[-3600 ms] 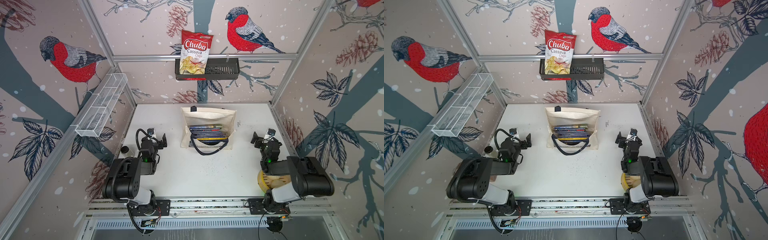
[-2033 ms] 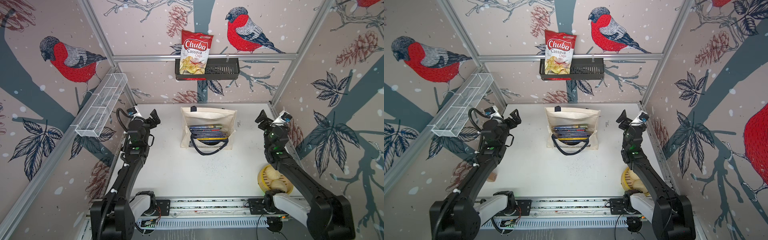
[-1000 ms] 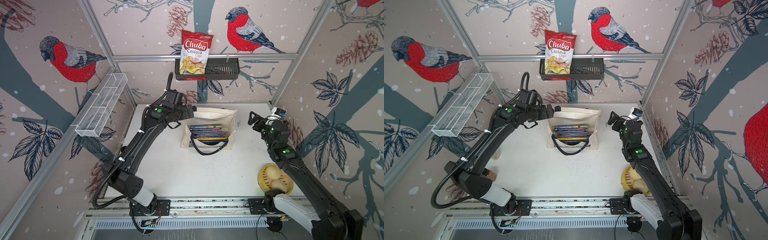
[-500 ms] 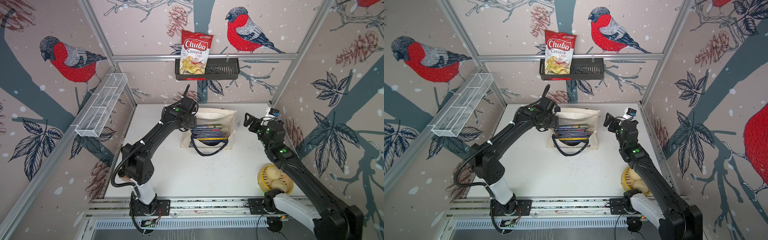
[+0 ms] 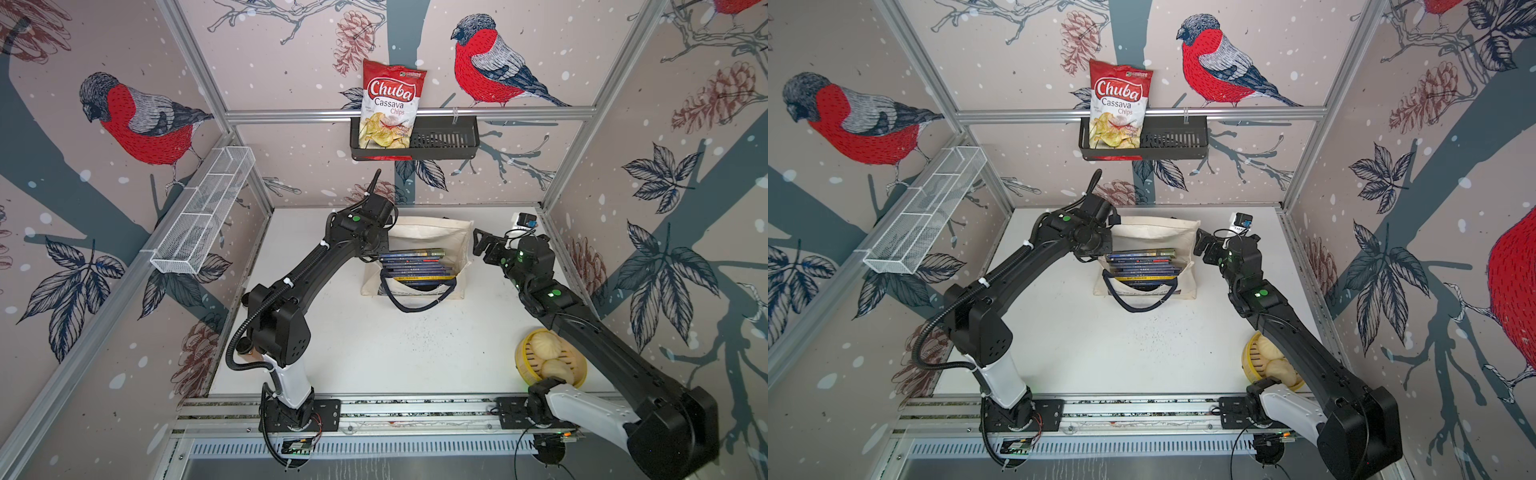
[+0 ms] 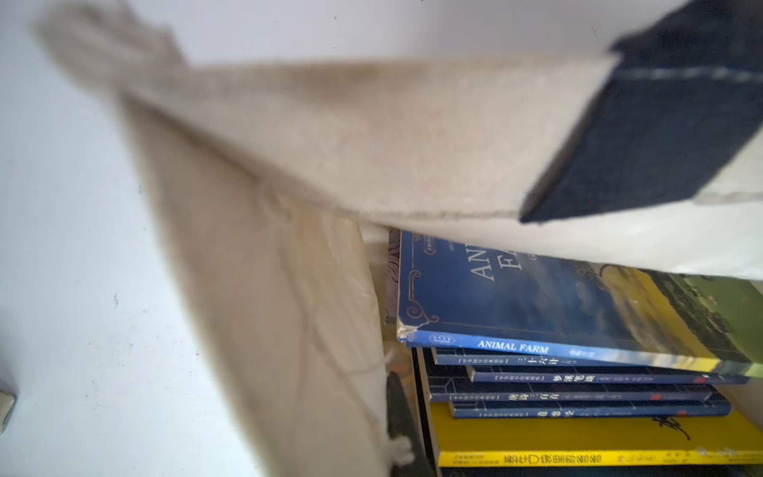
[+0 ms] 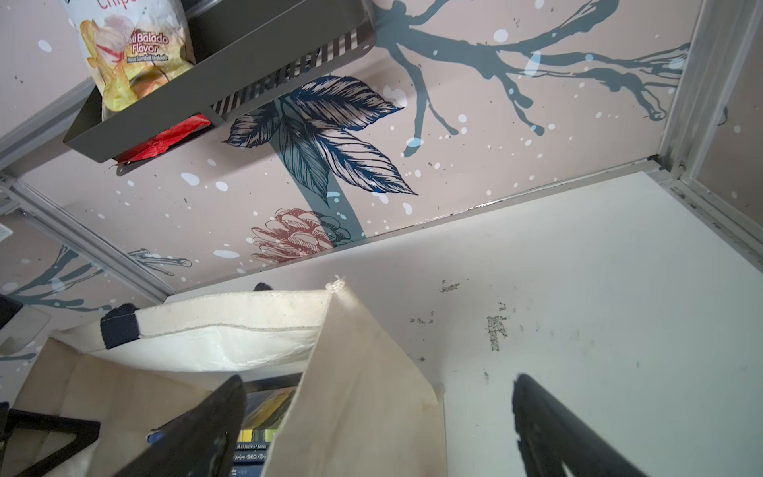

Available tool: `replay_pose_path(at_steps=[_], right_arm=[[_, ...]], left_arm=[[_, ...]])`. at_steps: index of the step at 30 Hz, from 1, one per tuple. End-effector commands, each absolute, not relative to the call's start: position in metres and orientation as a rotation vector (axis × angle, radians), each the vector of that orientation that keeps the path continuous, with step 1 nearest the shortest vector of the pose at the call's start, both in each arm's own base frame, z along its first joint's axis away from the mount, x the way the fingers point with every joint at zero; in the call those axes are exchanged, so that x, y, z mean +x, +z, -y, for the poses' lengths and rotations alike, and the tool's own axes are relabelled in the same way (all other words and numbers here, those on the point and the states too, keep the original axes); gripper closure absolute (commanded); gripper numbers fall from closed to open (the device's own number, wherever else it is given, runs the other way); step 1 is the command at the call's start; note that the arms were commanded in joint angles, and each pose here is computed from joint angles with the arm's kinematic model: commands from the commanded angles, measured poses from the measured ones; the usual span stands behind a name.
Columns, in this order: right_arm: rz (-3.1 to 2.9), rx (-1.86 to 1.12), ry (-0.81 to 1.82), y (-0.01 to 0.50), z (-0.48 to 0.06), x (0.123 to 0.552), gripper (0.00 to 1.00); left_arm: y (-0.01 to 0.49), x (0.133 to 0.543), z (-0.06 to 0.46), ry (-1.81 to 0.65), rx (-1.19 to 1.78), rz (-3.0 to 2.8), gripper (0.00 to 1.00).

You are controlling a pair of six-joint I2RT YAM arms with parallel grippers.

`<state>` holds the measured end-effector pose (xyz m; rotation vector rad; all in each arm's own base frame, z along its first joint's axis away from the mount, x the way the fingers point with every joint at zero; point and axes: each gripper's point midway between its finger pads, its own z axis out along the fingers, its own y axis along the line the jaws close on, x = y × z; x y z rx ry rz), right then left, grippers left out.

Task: Take out the books from the canvas bag
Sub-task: Adjust the canvas bag at the center of the board.

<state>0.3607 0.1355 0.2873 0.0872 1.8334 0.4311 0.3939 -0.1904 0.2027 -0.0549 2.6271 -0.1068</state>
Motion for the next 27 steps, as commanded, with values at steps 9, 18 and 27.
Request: replay_pose_path(at_steps=[9,18,27], right_arm=[[-2.025,0.031,0.457,0.277,-0.2,0.342,0.0],[-2.16,0.156,0.388,0.233,-0.205,0.322,0.0],[-2.225,0.203,0.371,0.2,-0.197,0.312,0.0]], left_arm=[[0.217,0.372,0.202,-0.282,-0.018,-2.54,1.0],[0.215,0.353,0.21,-0.367,0.036,-2.499,1.0],[0.203,0.345,0.206,-0.326,0.063,-2.48,1.0]])
